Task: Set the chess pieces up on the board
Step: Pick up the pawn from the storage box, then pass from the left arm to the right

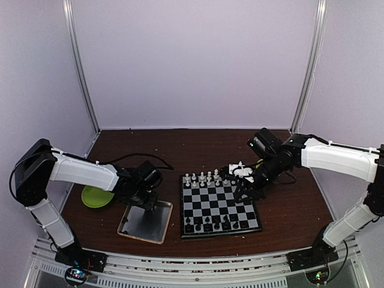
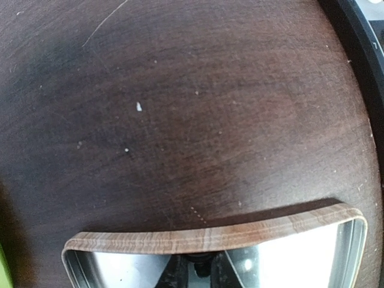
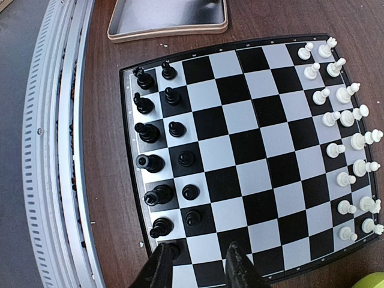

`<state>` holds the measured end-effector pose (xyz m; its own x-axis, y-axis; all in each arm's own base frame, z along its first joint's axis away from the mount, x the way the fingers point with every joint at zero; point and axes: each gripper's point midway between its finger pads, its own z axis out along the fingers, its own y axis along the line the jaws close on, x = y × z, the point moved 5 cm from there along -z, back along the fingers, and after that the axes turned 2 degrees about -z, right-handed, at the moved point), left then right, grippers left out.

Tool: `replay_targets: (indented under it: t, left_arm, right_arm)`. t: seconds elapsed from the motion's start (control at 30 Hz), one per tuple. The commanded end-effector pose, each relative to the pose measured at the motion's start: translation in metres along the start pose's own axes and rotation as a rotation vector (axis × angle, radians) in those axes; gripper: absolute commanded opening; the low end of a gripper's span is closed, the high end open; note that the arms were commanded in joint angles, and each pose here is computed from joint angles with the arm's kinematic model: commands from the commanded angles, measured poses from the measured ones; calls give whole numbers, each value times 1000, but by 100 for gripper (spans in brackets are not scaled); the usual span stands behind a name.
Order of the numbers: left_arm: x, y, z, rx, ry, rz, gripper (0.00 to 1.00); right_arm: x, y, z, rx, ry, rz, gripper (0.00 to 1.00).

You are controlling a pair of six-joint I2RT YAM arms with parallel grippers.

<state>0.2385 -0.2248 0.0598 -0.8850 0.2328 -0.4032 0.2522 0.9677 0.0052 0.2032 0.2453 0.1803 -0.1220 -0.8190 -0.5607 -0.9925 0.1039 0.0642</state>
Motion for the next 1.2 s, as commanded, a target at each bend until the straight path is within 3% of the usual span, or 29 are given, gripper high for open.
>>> replay_targets:
  t: [0.0,0.37,0.57,0.7,0.9,1.17]
  left_arm:
    - [30,7,15,6,123,39,7]
    - [38,-18,-36,291,200,195,0]
    - [34,-14,-61,293,220,275,0]
    - [29,-29,-76,423,211,310,0]
    - [6,-54,-108,615,180,394,0]
    - [-25,-88,-131,794,219,441,0]
  right_arm:
    - [-1,0,-1,-9,-2,2,31]
    - [-4,2,-1,-30,-14,8,31]
    - [-7,5,1,-38,-14,-1,31]
    - [-13,7,-3,-39,-33,-14,31]
    - [-48,19,-11,6,-88,-196,35]
    - [-109,26,13,102,-72,-413,38]
